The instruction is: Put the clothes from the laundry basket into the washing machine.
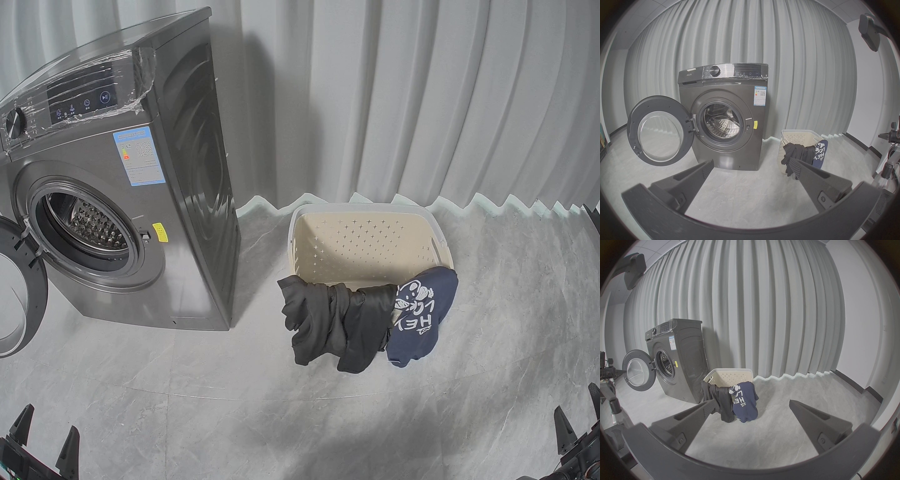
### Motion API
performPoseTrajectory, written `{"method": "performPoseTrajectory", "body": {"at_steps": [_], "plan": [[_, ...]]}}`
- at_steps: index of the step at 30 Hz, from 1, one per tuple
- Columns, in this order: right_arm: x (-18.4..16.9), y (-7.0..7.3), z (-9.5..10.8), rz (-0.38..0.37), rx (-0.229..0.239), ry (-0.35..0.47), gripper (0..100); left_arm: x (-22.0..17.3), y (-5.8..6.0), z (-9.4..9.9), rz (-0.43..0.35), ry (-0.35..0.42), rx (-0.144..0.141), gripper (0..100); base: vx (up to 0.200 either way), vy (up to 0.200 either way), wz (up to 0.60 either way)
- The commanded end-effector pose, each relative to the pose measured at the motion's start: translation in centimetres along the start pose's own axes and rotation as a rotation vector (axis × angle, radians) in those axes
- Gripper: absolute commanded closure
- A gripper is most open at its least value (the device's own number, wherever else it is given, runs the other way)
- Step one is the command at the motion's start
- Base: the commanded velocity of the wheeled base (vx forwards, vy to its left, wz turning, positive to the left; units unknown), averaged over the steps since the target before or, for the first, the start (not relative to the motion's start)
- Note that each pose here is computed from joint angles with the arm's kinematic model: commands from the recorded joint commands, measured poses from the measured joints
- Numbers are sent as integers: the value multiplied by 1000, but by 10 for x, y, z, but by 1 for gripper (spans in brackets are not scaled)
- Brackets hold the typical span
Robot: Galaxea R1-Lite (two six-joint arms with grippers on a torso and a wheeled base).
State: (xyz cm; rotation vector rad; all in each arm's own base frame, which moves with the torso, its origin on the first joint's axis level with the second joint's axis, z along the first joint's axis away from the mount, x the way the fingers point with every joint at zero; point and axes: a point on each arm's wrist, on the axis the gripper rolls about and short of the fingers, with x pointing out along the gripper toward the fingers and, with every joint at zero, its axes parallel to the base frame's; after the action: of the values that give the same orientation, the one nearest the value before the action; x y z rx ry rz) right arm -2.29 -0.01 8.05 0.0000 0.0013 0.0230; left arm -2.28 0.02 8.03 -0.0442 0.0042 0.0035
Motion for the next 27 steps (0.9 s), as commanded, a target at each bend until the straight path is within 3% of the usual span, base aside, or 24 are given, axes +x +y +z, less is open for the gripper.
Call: {"method": "performPoseTrajectory", "body": {"at_steps": [1,16,27], "plan": [[0,0,-5,0,0,0,0,0,0,-4,1,3,0,0,0,0,0],[0,0,-5,2,0,0,0,0,0,-4,0,3,-3,0,0,-200,0],[0,0,-5,0,0,0,0,0,0,-4,0,3,-3,0,0,0,0]]}}
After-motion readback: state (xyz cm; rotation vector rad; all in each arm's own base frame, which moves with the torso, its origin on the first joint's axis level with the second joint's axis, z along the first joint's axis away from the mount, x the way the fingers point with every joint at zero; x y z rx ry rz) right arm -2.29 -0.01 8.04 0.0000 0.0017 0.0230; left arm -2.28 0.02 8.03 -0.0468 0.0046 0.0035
